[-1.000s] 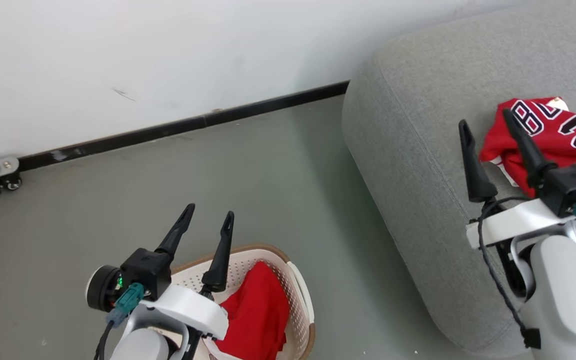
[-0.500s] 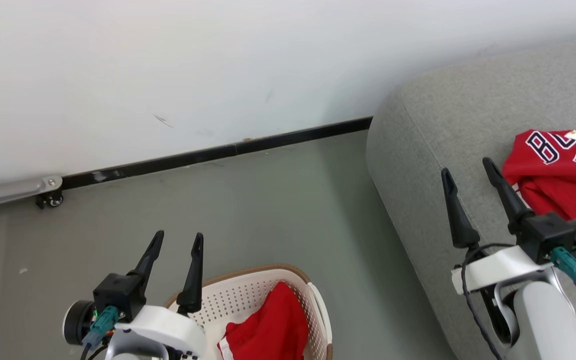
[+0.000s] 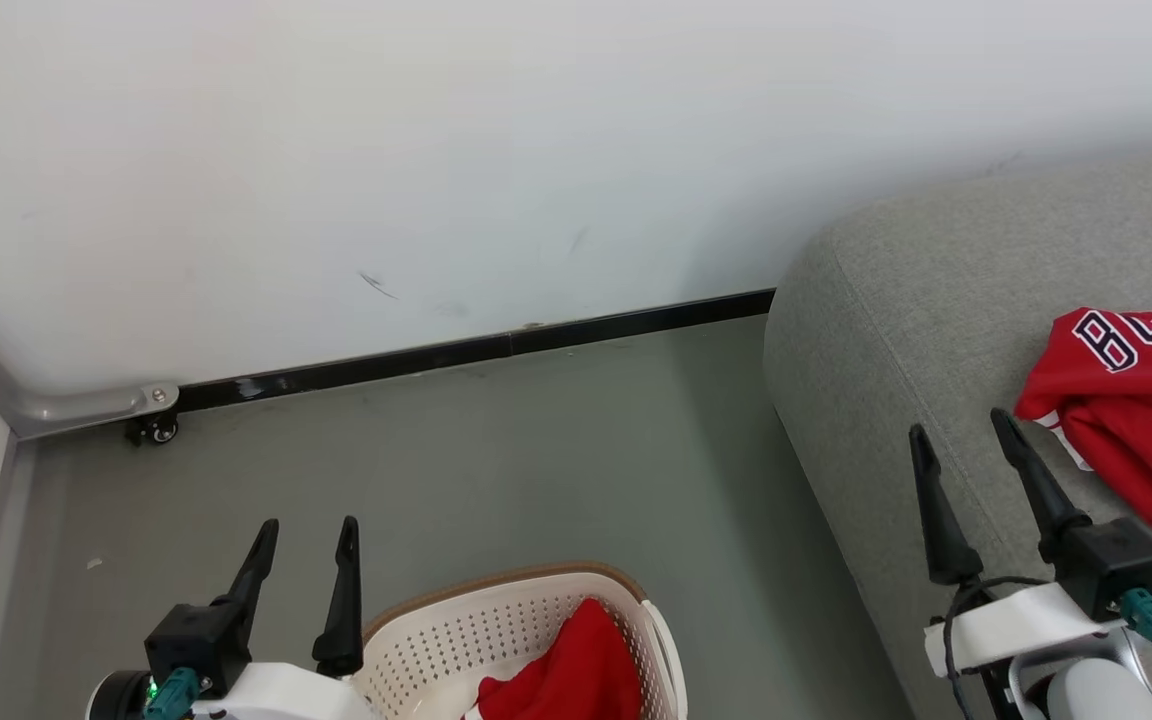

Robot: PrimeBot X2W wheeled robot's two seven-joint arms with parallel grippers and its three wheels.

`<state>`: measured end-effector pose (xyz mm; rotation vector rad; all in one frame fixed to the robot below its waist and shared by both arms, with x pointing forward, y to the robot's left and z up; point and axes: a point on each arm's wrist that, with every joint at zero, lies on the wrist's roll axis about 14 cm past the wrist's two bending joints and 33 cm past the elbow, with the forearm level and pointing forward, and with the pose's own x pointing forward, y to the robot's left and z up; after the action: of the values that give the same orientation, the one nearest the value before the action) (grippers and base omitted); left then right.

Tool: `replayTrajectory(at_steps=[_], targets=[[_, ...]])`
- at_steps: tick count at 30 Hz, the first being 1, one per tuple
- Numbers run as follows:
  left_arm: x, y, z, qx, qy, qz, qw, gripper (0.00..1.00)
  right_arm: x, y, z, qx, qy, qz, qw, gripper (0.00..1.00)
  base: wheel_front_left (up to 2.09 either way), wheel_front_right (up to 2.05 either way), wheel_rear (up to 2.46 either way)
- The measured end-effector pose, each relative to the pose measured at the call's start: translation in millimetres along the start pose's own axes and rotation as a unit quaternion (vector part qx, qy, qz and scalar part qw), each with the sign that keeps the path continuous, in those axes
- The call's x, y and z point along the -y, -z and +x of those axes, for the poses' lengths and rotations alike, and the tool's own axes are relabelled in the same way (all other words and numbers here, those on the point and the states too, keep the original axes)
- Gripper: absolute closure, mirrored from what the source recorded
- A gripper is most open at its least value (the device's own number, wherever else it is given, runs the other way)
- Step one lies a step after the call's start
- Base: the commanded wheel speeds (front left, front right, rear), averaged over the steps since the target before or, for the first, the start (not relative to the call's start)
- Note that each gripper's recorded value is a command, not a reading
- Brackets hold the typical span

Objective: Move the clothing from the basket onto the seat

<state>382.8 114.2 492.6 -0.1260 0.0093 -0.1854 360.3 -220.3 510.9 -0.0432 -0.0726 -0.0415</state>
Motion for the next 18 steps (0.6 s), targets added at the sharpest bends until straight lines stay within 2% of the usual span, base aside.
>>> replayTrajectory(at_steps=[10,18], targets=[[-15,0,-17,0.001,-0.026,0.007,1.0,0.0,0,10,-25,-0.013,0.005,0.003,1.0,0.0,0.0,0.0,0.0],[-16,-1,-21,0.003,-0.025,0.02,0.999,0.0,0,14,-35,-0.017,0.009,0.015,1.0,0.0,0.0,0.0,0.0]])
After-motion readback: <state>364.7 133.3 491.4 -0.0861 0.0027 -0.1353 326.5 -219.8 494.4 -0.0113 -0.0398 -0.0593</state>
